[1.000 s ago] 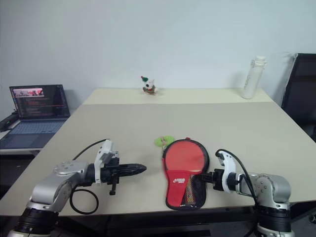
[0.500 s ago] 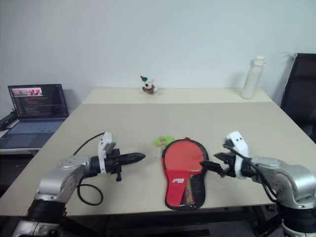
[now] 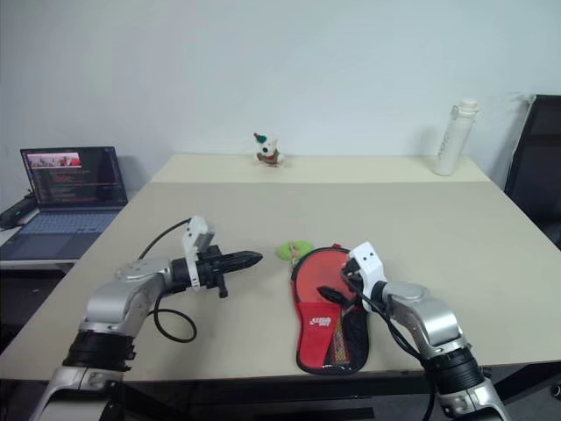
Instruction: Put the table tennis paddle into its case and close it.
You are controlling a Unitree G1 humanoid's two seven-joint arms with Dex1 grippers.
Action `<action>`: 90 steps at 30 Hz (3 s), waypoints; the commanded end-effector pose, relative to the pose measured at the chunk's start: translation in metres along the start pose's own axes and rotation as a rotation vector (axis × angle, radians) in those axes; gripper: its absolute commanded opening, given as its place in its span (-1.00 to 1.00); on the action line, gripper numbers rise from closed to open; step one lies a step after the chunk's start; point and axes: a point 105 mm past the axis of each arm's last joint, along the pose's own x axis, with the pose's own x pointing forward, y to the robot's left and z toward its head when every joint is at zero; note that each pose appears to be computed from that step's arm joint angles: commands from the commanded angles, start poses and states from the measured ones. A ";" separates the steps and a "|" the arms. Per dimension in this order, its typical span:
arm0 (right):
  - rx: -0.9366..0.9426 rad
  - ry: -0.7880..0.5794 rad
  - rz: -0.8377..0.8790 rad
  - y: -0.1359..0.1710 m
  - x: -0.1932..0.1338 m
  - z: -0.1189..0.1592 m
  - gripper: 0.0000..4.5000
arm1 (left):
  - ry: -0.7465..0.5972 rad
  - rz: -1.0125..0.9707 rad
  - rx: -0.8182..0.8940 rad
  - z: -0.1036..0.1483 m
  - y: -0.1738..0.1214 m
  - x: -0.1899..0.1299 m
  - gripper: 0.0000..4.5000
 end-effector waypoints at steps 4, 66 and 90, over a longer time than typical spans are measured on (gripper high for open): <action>-0.009 -0.020 0.000 0.006 0.005 -0.001 1.00 | -0.013 0.065 0.089 0.014 0.016 0.028 0.23; -0.050 0.162 -0.079 0.016 0.035 -0.053 1.00 | 0.098 0.393 0.119 0.007 0.036 0.109 -0.99; -0.007 0.240 -0.031 0.038 0.037 -0.077 1.00 | -0.116 0.011 0.241 0.080 -0.097 0.208 -0.99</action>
